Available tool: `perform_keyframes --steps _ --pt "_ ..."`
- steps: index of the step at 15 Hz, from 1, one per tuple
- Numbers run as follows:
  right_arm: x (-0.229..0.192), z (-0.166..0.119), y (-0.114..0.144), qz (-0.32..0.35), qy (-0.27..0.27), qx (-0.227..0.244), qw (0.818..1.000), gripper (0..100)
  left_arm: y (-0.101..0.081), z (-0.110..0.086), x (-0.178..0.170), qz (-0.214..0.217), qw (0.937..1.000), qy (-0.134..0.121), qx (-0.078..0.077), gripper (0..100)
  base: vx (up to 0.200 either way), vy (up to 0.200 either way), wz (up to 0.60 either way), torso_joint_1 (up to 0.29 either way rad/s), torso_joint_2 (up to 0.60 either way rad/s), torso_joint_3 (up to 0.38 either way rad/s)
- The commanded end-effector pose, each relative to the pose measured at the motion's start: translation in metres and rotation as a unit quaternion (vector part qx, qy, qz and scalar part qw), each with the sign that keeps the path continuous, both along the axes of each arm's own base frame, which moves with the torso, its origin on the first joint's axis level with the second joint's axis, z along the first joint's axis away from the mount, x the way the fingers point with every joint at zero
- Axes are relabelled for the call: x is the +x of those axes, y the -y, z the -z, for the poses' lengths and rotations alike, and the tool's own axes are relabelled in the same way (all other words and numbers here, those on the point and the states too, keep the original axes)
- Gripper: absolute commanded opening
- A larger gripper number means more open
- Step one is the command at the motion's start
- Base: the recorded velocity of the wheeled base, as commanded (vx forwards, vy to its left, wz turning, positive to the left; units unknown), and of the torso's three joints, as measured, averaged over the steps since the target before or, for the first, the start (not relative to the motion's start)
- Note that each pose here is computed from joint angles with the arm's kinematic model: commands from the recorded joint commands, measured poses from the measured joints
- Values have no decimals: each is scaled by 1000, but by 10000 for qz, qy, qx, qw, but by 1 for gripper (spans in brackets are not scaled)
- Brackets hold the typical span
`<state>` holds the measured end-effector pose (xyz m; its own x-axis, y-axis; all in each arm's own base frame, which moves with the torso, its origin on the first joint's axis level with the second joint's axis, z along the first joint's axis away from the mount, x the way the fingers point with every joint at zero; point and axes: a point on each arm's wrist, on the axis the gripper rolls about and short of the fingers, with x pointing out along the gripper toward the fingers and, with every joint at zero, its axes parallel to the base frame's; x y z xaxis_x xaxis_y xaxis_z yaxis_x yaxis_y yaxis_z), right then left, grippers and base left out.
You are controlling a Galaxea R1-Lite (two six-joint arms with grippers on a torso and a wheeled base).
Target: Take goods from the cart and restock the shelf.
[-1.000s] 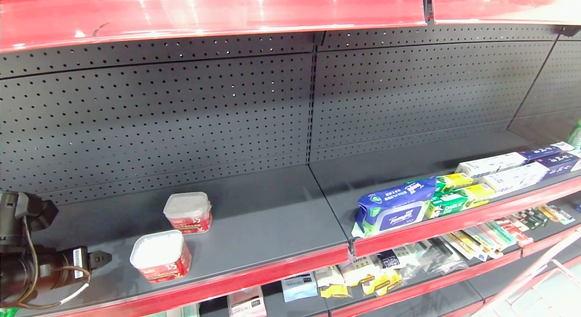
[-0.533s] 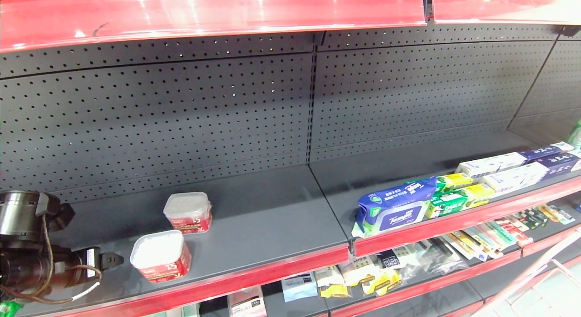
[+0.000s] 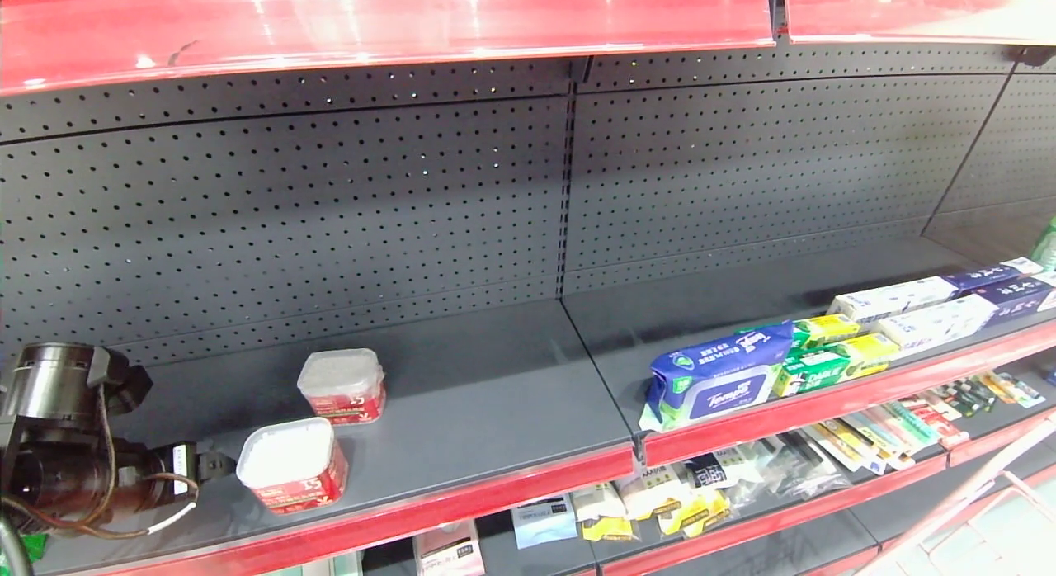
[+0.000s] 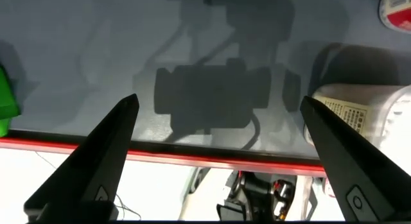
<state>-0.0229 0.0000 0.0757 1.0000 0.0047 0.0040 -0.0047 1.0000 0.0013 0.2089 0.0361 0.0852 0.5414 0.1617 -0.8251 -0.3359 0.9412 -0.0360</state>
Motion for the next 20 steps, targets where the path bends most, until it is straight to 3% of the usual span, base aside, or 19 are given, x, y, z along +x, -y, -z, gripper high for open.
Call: perform_keyframes --steps 1,10,17,20 --pt "0 0 0 -7 -5 1 10000 100 0 3 1 11 10000 -57 -33 100 0 0 0 0 0 0" --pt "0 0 0 -7 -5 1 10000 100 6 7 8 222 9997 -25 -92 100 0 0 0 0 0 0" --pt "0 0 0 -7 -5 1 10000 100 10 9 16 331 9993 133 -69 100 0 0 0 0 0 0" --pt "0 0 0 -7 -5 1 10000 100 10 3 14 324 9990 322 -37 100 0 0 0 0 0 0"
